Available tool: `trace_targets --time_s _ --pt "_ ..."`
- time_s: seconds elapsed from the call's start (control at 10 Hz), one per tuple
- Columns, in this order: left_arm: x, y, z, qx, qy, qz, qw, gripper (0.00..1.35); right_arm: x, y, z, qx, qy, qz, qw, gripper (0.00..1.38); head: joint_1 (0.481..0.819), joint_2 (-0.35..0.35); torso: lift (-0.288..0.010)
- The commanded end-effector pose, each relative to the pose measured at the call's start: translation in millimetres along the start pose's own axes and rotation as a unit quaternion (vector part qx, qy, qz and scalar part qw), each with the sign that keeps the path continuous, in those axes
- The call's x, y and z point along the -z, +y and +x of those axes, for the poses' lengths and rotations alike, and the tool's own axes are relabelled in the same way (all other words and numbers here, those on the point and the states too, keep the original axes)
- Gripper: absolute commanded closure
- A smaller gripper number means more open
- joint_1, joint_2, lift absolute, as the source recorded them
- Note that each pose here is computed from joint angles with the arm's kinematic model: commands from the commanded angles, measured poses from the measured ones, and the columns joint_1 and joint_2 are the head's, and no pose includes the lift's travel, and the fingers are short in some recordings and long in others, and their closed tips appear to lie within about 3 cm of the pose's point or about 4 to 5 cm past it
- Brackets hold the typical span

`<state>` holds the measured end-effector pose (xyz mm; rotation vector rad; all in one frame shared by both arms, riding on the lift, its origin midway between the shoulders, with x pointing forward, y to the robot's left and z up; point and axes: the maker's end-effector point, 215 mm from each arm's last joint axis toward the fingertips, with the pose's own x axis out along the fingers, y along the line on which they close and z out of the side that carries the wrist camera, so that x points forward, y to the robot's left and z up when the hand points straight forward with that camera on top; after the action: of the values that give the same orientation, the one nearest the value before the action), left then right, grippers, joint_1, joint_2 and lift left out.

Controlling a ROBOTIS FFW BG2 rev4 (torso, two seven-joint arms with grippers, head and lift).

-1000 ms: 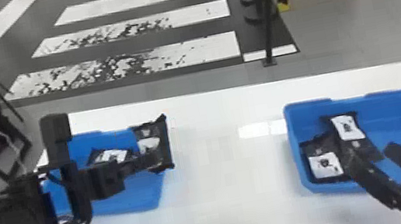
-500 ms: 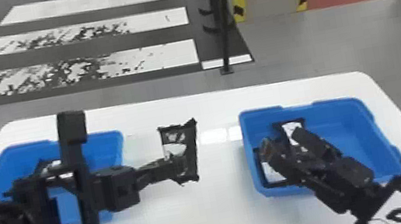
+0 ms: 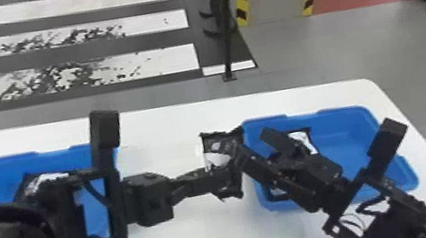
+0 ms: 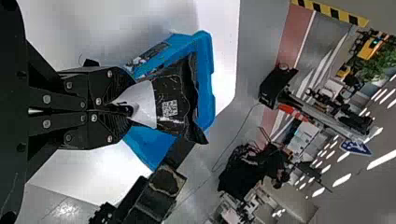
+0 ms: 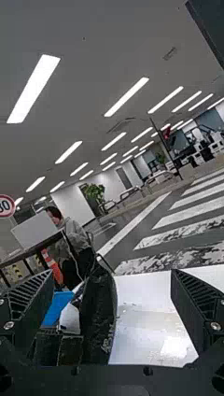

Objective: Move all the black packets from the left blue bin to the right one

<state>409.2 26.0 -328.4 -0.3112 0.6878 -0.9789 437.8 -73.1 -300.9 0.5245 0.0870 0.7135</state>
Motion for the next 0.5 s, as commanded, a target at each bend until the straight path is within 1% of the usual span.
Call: trace_targets --time_s 0.0,0.1,0.2,0.4 --pt "0.1 -14.9 9.0 0.021 0.006 0.004 0.9998 1.2 1.5 7.5 11.0 -0.013 0.003 0.001 1.0 0.11 0.695 -0.062 -0.15" --pt "0.8 -17.3 12.6 0.025 0.009 0.006 0.9996 1.2 2.2 11.2 14.3 -0.019 0.004 0.001 1.0 0.11 0.695 -0.066 -0.15" --pt "2.4 -17.4 14.4 0.026 0.012 0.004 0.9996 1.2 2.8 13.4 16.4 -0.022 0.004 0.0 1.0 0.2 0.695 -0.067 -0.15" --pt "2.9 -17.9 15.3 0.03 0.012 0.001 0.9995 1.2 4.8 9.2 18.2 -0.019 0.006 -0.001 1.0 1.32 0.695 -0.066 -0.15"
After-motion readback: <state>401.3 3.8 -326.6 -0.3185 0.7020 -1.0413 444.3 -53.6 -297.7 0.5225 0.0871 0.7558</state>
